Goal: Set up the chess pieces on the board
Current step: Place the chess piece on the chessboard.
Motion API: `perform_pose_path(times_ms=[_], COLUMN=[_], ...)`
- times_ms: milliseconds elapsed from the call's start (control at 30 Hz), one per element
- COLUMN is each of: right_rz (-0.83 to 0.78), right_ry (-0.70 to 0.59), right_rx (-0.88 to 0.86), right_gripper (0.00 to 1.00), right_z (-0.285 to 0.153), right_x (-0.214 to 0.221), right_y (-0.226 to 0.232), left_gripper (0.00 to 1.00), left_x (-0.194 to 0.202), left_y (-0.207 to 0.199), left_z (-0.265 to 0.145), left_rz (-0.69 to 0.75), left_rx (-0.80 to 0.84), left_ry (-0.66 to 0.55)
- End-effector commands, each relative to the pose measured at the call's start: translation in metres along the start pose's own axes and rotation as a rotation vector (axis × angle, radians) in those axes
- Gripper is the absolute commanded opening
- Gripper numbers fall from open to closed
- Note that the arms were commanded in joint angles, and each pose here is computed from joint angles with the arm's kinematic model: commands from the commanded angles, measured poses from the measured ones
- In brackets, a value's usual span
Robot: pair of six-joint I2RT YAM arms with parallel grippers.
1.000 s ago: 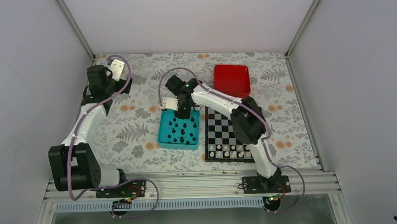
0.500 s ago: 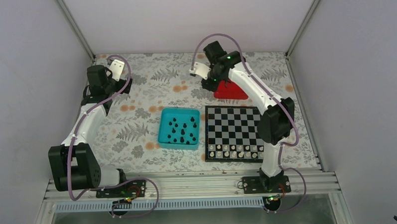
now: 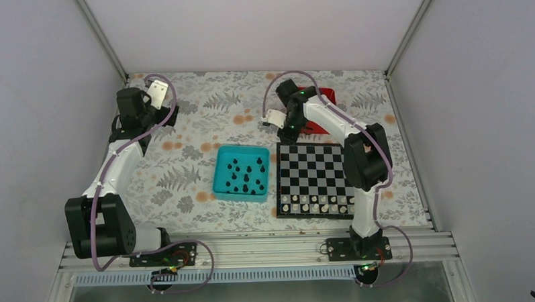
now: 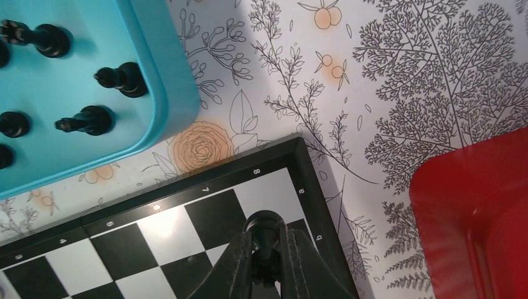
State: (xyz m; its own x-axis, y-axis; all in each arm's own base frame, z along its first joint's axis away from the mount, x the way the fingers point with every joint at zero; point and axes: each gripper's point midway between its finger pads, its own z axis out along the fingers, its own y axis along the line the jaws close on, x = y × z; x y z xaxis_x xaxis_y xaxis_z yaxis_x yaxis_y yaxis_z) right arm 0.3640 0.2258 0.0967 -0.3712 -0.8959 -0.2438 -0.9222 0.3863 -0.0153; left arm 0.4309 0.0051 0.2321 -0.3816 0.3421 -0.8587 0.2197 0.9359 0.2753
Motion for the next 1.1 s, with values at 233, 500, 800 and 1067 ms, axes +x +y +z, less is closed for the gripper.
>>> perform_pose_path(times_ms=[233,500,800,1067], right_rz=[0.013,0.024,0.032,0.028], right_ry=[0.007,0.027,0.052,0.04], right_rx=[-0.033,-0.041,-0.061,-0.084], right_gripper=[0.08,0.08,0.1,0.1], right_z=[0.036,0.048,0.057,0.053], right_x=[0.01,0.017,0.026,0.024], right_y=[-0.008,-0.011,-0.007,-0.002], left_gripper=[1.0,1.0,1.0,1.0], left_x=[-0.007,-0.005,-0.005,-0.006], left_y=[0.002,0.001,0.0,0.001], left_z=[-0.008,-0.007,-0.007,-0.008], left_rz=[-0.005,-0.007,-0.01,-0.011], left_rx=[0.011,0.022,0.033,0.031], left_ry=[-0.034,-0.03,-0.029,-0.031])
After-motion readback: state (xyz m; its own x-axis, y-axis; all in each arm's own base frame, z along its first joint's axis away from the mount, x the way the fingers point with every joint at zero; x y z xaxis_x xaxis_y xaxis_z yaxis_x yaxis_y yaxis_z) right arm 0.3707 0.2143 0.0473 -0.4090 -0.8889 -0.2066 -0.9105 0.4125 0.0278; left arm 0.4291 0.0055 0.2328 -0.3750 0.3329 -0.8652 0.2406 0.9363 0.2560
